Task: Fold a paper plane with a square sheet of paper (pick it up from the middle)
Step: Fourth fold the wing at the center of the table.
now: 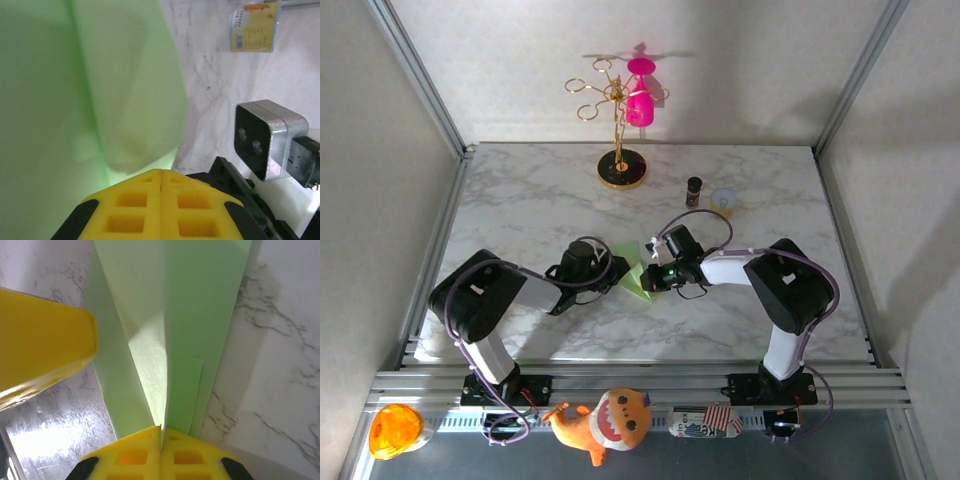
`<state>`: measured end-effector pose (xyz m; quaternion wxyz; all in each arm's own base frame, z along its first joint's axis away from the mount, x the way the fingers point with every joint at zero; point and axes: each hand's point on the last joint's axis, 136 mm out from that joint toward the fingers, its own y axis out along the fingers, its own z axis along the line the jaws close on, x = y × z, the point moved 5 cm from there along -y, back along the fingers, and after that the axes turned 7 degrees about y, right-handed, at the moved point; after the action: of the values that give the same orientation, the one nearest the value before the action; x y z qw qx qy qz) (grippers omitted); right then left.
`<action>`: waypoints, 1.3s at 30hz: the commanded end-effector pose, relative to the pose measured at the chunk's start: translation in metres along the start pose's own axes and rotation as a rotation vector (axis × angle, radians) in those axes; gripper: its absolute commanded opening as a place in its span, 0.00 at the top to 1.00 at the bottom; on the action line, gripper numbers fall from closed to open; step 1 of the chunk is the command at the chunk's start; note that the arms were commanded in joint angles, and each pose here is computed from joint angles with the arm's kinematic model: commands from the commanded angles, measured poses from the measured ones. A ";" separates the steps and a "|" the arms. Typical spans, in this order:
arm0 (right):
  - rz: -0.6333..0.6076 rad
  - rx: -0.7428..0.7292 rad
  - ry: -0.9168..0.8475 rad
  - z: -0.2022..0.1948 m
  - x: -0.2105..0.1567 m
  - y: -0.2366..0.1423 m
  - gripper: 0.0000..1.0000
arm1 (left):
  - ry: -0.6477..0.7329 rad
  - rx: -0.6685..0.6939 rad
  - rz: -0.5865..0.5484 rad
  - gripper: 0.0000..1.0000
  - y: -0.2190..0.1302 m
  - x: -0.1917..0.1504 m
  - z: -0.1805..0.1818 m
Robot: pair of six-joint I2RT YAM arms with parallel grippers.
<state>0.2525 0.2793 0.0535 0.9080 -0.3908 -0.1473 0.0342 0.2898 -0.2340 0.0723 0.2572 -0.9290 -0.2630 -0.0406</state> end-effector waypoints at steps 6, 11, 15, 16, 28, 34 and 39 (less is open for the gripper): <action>0.103 -0.073 0.058 -0.021 -0.020 0.010 0.92 | 0.004 -0.050 0.023 0.97 0.015 -0.002 -0.006; 0.106 -0.073 0.057 -0.022 -0.021 0.010 0.88 | -0.003 -0.018 0.009 0.98 0.013 -0.003 0.002; 0.100 -0.052 0.049 -0.020 -0.021 0.007 0.80 | -0.014 0.005 0.000 0.99 0.013 -0.003 0.009; 0.096 -0.046 0.047 -0.019 -0.021 0.006 0.79 | -0.019 0.009 -0.003 1.00 0.012 -0.002 0.010; 0.080 -0.001 0.031 -0.012 -0.019 -0.001 0.77 | -0.039 0.032 -0.016 1.00 0.012 -0.001 0.017; 0.064 0.016 0.025 -0.008 -0.017 -0.005 0.76 | -0.040 0.040 -0.015 1.00 0.011 -0.002 0.020; 0.045 0.035 0.014 -0.002 -0.014 -0.009 0.76 | -0.041 0.038 -0.012 1.00 0.012 -0.003 0.021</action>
<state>0.2477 0.2784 0.0583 0.9177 -0.3670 -0.1445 0.0475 0.2929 -0.2373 0.0555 0.2643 -0.9261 -0.2680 -0.0248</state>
